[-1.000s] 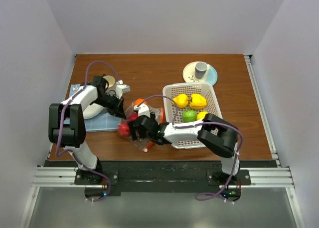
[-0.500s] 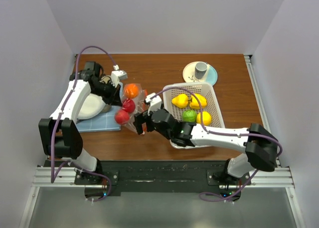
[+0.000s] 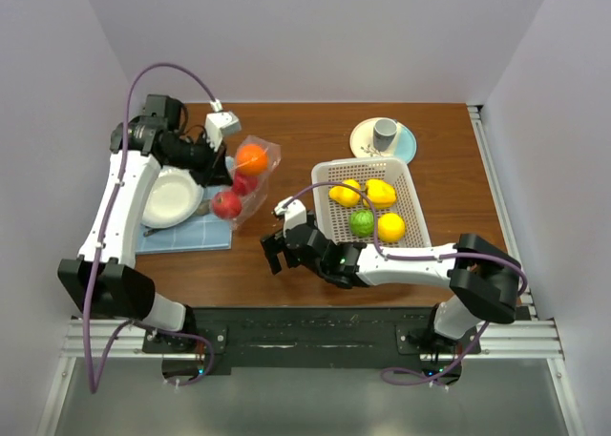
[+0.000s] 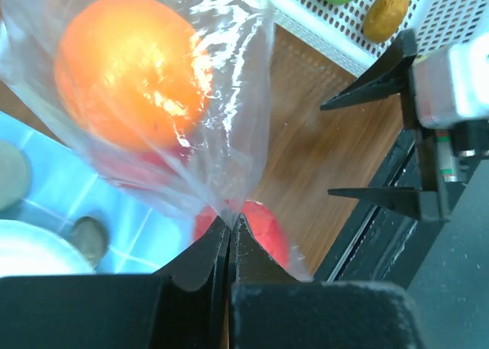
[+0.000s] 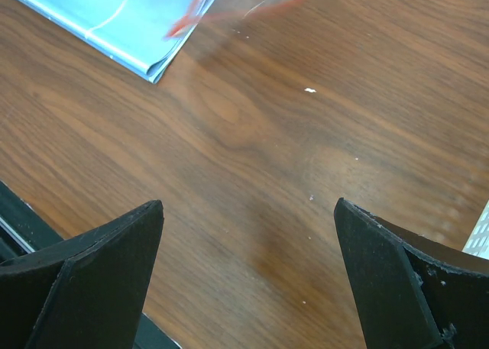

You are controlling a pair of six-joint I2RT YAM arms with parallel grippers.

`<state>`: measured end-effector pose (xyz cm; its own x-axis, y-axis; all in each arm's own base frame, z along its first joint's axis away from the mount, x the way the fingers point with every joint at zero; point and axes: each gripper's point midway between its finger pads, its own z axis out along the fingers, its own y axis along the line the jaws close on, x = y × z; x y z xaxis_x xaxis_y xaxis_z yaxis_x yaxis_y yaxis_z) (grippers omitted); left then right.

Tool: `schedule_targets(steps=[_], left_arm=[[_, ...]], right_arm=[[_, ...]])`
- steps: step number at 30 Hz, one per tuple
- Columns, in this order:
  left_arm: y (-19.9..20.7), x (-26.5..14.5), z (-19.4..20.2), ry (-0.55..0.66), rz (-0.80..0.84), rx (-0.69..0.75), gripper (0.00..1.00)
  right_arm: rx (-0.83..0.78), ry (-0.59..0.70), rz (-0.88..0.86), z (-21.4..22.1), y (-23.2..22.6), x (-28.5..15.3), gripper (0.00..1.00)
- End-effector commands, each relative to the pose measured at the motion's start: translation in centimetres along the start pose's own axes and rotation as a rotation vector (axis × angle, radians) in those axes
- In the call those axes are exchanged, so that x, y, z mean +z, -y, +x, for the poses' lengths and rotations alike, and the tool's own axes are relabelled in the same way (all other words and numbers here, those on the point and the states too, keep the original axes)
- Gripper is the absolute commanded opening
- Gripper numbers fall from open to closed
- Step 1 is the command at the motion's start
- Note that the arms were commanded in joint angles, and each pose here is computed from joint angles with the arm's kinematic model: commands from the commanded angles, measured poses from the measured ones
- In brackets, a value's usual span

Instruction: Open the zip-top bag and remove the fake food

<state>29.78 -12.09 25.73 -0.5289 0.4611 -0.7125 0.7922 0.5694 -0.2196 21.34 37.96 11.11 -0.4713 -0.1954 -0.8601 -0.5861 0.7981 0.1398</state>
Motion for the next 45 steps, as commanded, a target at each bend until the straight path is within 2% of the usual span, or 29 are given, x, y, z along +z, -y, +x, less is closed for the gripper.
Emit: schedule_targets(steps=[1,6,8,10,14,17,22,26,32,35,40,45], left_arm=[[-0.4,3.7,6.7,-0.145,0.042,-0.119,0.00],[-3.0,6.1,12.8,-0.267,-0.040,-0.151,0.00],[-3.3,6.2,13.3,-0.275,-0.048,-0.157,0.00],[-2.6,5.8,12.4,-0.256,-0.018,-0.169,0.00],[-1.0,2.9,5.1,-0.095,0.027,-0.111,0.00],[1.5,1.7,1.3,-0.043,0.090,-0.078,0.00],[6.8,2.2,-1.1,-0.035,0.223,-0.043,0.00],[8.3,2.5,-0.4,-0.048,0.250,-0.055,0.00],[10.5,0.8,-0.8,-0.007,0.295,-0.052,0.02],[9.7,0.9,0.1,-0.025,0.230,-0.034,0.01],[5.3,1.7,1.4,-0.044,0.030,-0.008,0.00],[-0.8,2.6,7.0,-0.131,-0.094,-0.099,0.00]], right_arm=[[-0.004,0.036,0.002,-1.2,-0.4,0.3,0.99],[-0.042,0.000,0.065,0.6,1.0,0.9,0.99],[-0.048,-0.001,0.087,0.9,1.4,1.0,0.99],[-0.066,-0.018,0.131,1.6,2.1,1.3,0.99],[-0.082,-0.042,0.163,2.9,2.7,2.2,0.99],[-0.078,-0.050,0.157,3.7,2.6,2.5,0.99],[-0.081,-0.022,0.152,3.1,2.3,2.2,0.99],[-0.072,0.021,0.153,1.8,2.3,1.2,0.99],[-0.054,0.088,0.128,-0.2,2.1,-1.2,0.99],[-0.044,0.108,0.125,-0.9,2.1,-1.8,0.99],[-0.064,0.090,0.144,-0.6,2.1,-1.4,0.99],[-0.093,0.078,0.169,-0.3,2.4,-1.0,0.99]])
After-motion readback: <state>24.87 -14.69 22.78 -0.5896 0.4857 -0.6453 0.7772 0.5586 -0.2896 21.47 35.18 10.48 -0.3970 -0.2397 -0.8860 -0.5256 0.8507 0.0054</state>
